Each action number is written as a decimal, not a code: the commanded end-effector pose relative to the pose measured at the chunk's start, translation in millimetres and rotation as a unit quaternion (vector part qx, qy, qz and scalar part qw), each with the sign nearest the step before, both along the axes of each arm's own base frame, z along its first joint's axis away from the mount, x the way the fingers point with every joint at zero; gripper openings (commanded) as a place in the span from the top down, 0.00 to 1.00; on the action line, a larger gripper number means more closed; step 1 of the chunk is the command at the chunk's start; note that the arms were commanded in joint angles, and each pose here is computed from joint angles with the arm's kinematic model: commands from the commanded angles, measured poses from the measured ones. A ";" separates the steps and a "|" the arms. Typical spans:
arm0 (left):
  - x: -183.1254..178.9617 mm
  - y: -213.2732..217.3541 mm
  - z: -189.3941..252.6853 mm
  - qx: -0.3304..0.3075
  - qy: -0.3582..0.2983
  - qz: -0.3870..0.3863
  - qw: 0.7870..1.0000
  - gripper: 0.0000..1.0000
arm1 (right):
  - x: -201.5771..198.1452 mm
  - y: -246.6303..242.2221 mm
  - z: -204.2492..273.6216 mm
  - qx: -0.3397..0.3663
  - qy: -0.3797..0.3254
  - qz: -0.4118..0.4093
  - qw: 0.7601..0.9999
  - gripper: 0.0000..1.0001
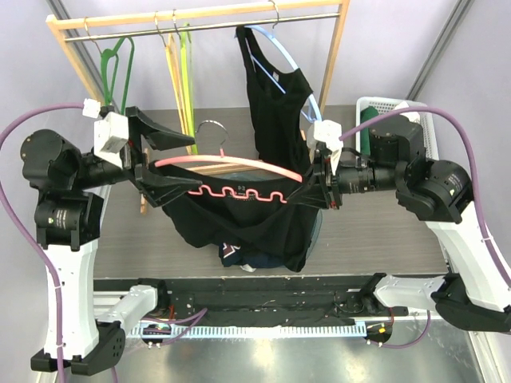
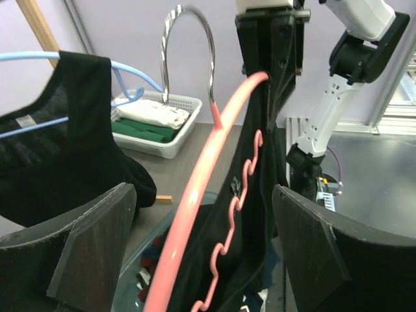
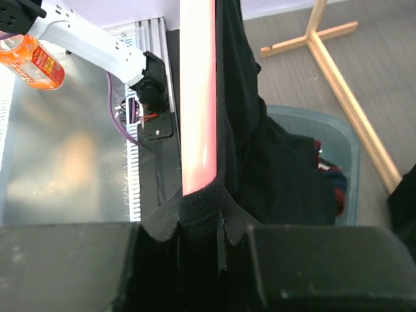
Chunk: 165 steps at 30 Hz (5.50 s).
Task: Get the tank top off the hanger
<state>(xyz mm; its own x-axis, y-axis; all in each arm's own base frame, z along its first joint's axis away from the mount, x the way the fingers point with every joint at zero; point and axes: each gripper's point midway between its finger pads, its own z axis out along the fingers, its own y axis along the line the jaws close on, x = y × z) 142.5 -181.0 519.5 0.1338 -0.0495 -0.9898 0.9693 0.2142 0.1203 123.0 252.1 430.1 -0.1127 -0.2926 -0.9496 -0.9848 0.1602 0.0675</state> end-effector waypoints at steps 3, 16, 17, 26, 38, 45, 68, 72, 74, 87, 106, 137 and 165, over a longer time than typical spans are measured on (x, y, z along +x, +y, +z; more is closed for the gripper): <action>-14.4 -0.7 -2.1 0.006 -0.002 -0.026 1.000 0.17 | -2.7 7.6 44.4 0.051 -0.067 0.031 0.996 0.99; -3.0 -0.8 -9.0 0.008 -0.004 -0.019 1.000 0.66 | 9.8 14.2 52.2 0.067 -0.087 0.017 0.994 0.99; -1.4 -0.7 -10.1 0.008 -0.006 -0.017 1.000 0.66 | 16.0 14.5 58.4 0.075 -0.100 0.003 0.992 0.98; 51.2 11.0 -10.0 0.024 -0.106 0.089 0.990 0.97 | 53.1 14.4 42.6 0.099 -0.127 -0.089 0.983 0.98; 74.2 20.1 9.9 0.042 -0.195 0.152 0.968 1.00 | 68.6 -1.3 46.9 0.118 -0.150 -0.158 0.969 0.31; 79.7 23.3 21.5 0.042 -0.225 0.168 0.959 1.00 | 71.9 -33.8 48.8 0.142 -0.160 -0.238 0.948 0.01; 56.8 20.2 5.9 0.046 -0.229 0.143 0.962 1.00 | 83.6 -37.6 27.7 0.334 0.011 -0.322 0.886 0.23; 57.7 22.2 6.9 0.046 -0.230 0.153 0.960 1.00 | 84.3 -23.6 29.4 0.345 0.029 -0.298 0.889 0.28; 56.9 22.0 7.1 0.046 -0.230 0.151 0.960 1.00 | 84.7 -21.8 27.6 0.344 0.032 -0.296 0.890 0.30; 55.8 21.7 2.7 0.047 -0.225 0.149 0.962 1.00 | 81.1 -16.4 17.0 0.356 0.059 -0.283 0.889 0.59; 56.8 23.8 -19.1 0.054 -0.203 0.157 0.965 1.00 | 87.6 -139.4 63.6 0.390 -0.054 -0.494 0.775 0.99; 70.5 -18.8 4.3 0.055 -0.289 0.059 0.954 1.00 | 38.3 -103.7 32.3 0.200 -0.096 -0.342 0.913 0.19; 33.3 -52.9 -10.6 0.063 -0.452 -0.017 0.890 1.00 | 20.7 -6.6 78.7 0.125 -0.098 -0.083 0.984 0.27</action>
